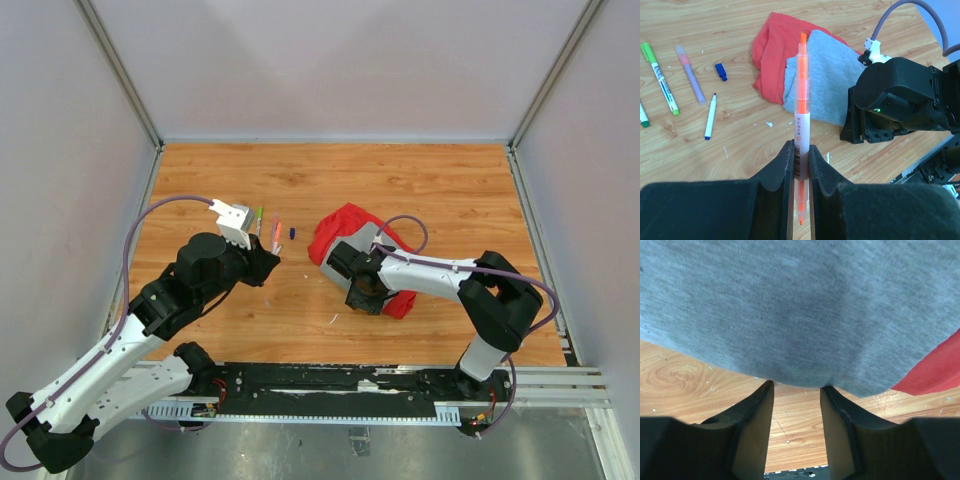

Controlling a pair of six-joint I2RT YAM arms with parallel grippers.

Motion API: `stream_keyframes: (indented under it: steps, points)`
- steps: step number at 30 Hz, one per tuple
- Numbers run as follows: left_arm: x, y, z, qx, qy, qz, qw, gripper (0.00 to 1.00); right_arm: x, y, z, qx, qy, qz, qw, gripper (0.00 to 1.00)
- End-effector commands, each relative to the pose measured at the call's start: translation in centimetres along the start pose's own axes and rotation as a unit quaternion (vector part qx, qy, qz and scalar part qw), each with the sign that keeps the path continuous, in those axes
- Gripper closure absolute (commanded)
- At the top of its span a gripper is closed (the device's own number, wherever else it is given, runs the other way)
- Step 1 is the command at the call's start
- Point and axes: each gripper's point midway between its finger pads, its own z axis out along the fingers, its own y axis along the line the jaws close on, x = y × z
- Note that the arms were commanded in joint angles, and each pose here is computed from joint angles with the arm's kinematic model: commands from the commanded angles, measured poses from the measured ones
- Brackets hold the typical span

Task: Insert the pens into the pen caps
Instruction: Insert the pen cap onto the pen.

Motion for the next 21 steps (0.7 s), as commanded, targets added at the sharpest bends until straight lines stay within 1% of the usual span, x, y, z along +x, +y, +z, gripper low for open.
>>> stream_keyframes:
  steps: [1,6,9,11,13,14,16,19,21]
  points:
    - [-0.2,0.3,-0.1,-0.005,-0.007,0.007,1.000,0.99,-0.3,-1.0,0.6,0.027,0.000,-0.004,1.000,0.61]
    - [-0.1,0.4,0.0,-0.005,-0.006,0.007,1.000,1.00,-0.3,-1.1,0.4,0.022,-0.001,-0.021,1.000,0.69]
    - [-0.2,0.3,0.0,-0.005,-0.006,0.007,1.000,1.00,-0.4,-0.8,0.0,0.008,-0.003,-0.053,0.999,0.74]
    - [-0.1,0.4,0.0,-0.005,-0.005,0.007,1.000,1.00,-0.3,-0.6,-0.4,-0.002,-0.008,-0.091,0.996,0.80]
    - [-0.1,0.4,0.0,-0.006,-0.005,0.007,1.000,0.99,-0.1,0.0,-0.9,-0.022,-0.018,-0.145,0.989,0.82]
    - [-0.2,0.5,-0.1,-0.010,-0.006,0.007,1.000,1.00,0.2,0.8,-1.2,-0.043,-0.025,-0.181,0.982,0.82]
    - [-0.9,1.2,-0.6,-0.031,-0.021,0.002,0.999,1.00,1.2,1.7,-1.7,-0.077,-0.028,-0.266,0.960,0.82]
    - [-2.4,2.4,-1.9,-0.067,-0.055,-0.007,0.996,1.00,3.3,2.3,-1.8,-0.115,-0.019,-0.383,0.916,0.83]
    - [-3.3,2.9,-2.9,-0.079,-0.076,-0.012,0.994,0.99,4.3,2.1,-1.5,-0.131,-0.003,-0.450,0.884,0.81]
